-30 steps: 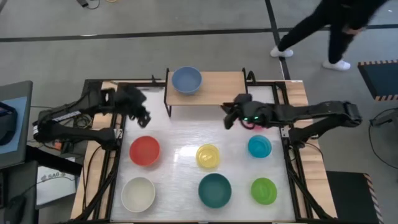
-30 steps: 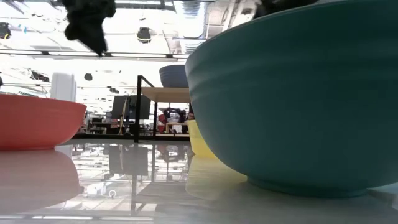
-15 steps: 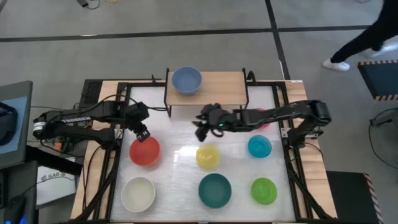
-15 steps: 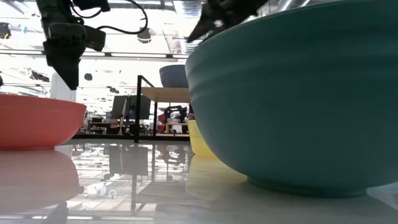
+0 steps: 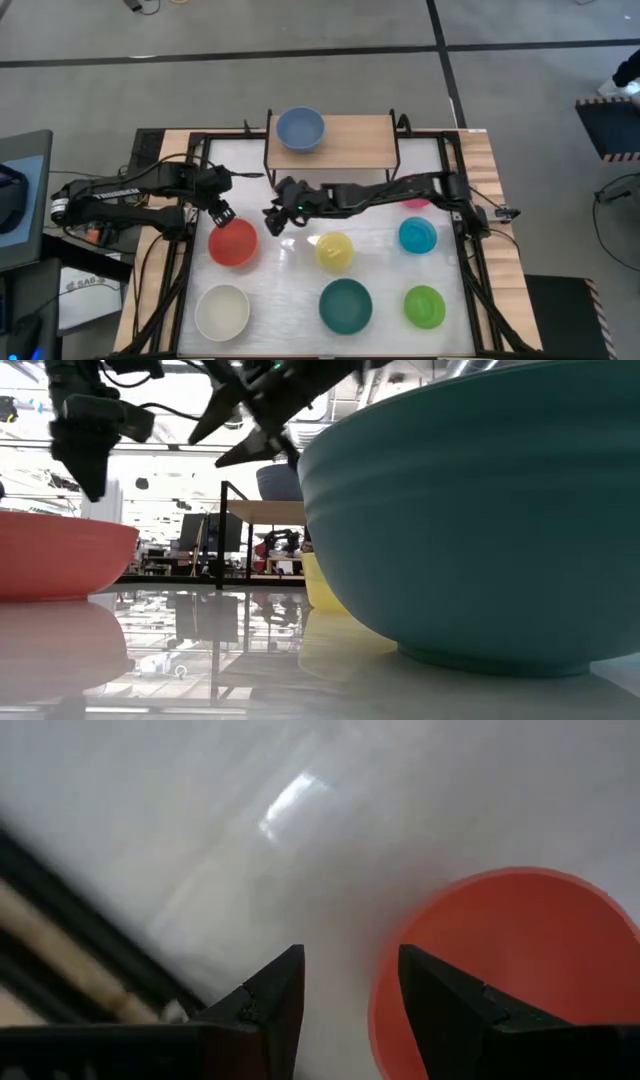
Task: Place and stack bowls onto a shelf
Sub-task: Stack the orange bowl on top of the blue bowl on the shelf
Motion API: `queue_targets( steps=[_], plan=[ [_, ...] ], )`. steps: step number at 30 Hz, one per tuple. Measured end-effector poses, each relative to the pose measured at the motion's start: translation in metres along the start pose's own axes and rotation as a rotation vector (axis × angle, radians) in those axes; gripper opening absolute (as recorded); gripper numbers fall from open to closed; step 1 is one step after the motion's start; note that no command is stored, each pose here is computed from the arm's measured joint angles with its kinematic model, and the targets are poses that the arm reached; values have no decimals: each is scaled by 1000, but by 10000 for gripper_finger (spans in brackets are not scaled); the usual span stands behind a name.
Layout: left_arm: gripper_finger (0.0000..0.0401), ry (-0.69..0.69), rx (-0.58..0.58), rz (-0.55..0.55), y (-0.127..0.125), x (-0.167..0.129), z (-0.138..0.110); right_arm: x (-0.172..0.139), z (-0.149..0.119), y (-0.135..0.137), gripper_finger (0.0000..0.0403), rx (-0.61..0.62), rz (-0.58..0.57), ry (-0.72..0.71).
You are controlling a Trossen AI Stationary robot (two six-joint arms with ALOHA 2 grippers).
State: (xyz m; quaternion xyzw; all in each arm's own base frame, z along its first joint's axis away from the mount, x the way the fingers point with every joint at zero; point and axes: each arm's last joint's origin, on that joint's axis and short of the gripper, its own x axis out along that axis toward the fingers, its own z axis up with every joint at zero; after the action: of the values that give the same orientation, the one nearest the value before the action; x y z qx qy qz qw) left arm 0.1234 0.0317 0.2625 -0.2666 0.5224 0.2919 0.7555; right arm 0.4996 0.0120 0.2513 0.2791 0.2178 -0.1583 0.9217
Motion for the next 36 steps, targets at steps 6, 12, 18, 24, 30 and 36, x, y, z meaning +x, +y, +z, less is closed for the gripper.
queue_targets(
  steps=[6, 12, 18, 24, 30, 36],
  plan=[
    [146, -10, -197, -99, 8, -17, -18, 30, -16, 5, 222, 42, 10, 93],
    [146, -65, -261, -165, 14, -28, -28, 60, -39, 11, 215, 57, -1, 124],
    [146, -38, -295, -160, 17, -31, -37, 84, -55, 9, 210, 73, -21, 144],
    [146, -3, -271, -133, 16, -29, -40, 89, -60, 4, 202, 62, -56, 180],
    [146, -42, -267, -103, 17, -29, -39, 90, -59, -4, 134, 18, -98, 210],
    [146, -63, -269, -119, 16, -30, -37, 89, -57, -8, 28, -6, -102, 227]
  ],
)
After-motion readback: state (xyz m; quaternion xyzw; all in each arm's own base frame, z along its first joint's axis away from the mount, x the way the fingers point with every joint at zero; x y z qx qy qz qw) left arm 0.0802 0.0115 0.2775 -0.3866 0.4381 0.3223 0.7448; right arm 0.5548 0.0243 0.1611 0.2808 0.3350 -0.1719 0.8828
